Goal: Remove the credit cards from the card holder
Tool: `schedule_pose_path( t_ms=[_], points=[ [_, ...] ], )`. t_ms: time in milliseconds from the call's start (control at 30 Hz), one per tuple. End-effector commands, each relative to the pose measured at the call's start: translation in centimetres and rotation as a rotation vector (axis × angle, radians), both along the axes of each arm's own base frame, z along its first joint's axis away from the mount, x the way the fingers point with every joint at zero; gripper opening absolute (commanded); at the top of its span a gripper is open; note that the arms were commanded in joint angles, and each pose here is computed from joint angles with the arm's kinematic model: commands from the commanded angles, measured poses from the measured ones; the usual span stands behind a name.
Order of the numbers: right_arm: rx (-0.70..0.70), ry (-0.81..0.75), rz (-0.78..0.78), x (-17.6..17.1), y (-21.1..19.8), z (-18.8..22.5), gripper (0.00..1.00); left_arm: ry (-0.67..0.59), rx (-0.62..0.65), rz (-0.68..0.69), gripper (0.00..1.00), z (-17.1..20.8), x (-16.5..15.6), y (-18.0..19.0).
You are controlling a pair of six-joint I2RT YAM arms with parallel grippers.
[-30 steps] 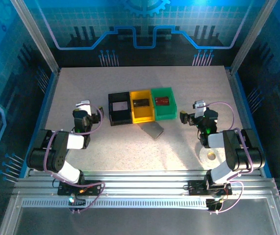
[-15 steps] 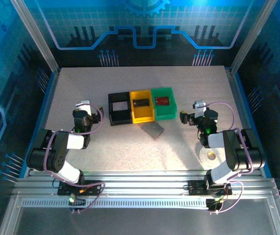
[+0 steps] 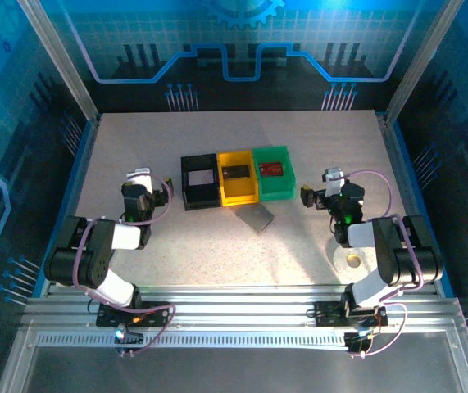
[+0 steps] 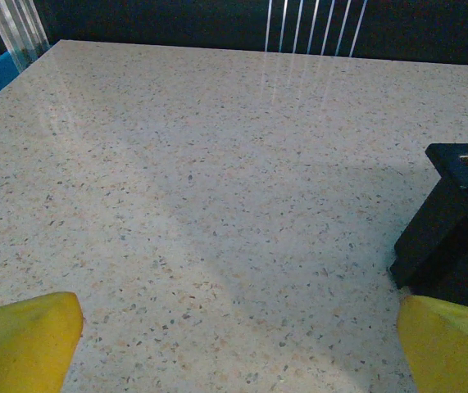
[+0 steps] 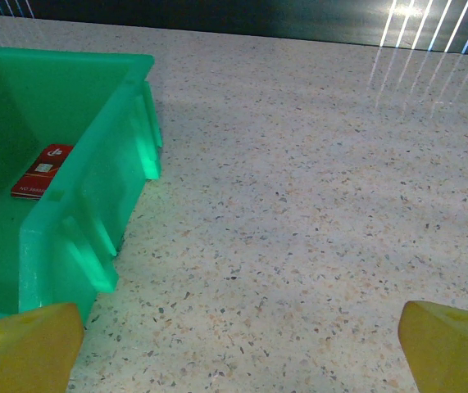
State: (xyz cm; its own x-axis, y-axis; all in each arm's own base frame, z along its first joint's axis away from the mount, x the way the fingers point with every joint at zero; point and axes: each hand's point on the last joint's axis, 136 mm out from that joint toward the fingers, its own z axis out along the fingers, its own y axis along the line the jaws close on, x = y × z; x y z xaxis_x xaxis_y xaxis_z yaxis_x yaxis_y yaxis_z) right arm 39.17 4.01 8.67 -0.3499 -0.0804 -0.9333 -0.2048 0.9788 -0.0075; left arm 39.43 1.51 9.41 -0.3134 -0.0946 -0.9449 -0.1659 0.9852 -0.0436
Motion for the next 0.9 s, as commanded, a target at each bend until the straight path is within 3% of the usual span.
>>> schedule_pose_path(
  t_ms=[0,133,200,267,400,500,567,700,867],
  points=[
    [-0.013,-0.052,-0.046,0.3,-0.8,2.2,1.00,-0.022,0.013,-0.018,0.99,1.1,0.3,-0.4],
    [-0.029,-0.094,-0.130,-0.5,-1.5,8.1,1.00,0.016,0.013,0.063,0.99,4.1,-0.1,0.8],
    [0.030,-0.152,-0.126,-1.1,-0.5,11.6,1.00,-0.031,-0.018,0.074,0.99,6.3,-0.4,0.8],
    [0.185,-0.163,-0.106,-1.5,0.5,14.1,1.00,-0.090,-0.137,0.113,0.99,8.8,-1.1,0.9],
    [0.666,0.009,-0.141,-2.8,1.5,15.5,1.00,-0.118,-0.408,0.099,0.99,13.7,-2.4,-0.7],
    [0.725,-0.038,0.001,-3.5,3.5,16.9,1.00,-0.061,-0.576,0.121,0.99,15.6,-4.1,-1.4],
    [0.671,0.024,-0.009,-4.4,5.1,16.4,1.00,-0.025,-0.636,0.046,0.99,16.6,-4.3,-2.9],
    [0.370,0.159,-0.009,-7.0,8.9,14.5,1.00,0.048,-0.806,-0.072,0.99,15.9,-5.5,-6.3],
    [0.129,0.300,0.002,-10.5,12.3,9.3,0.98,0.182,-0.785,-0.083,0.99,11.9,-8.2,-8.4]
  ],
)
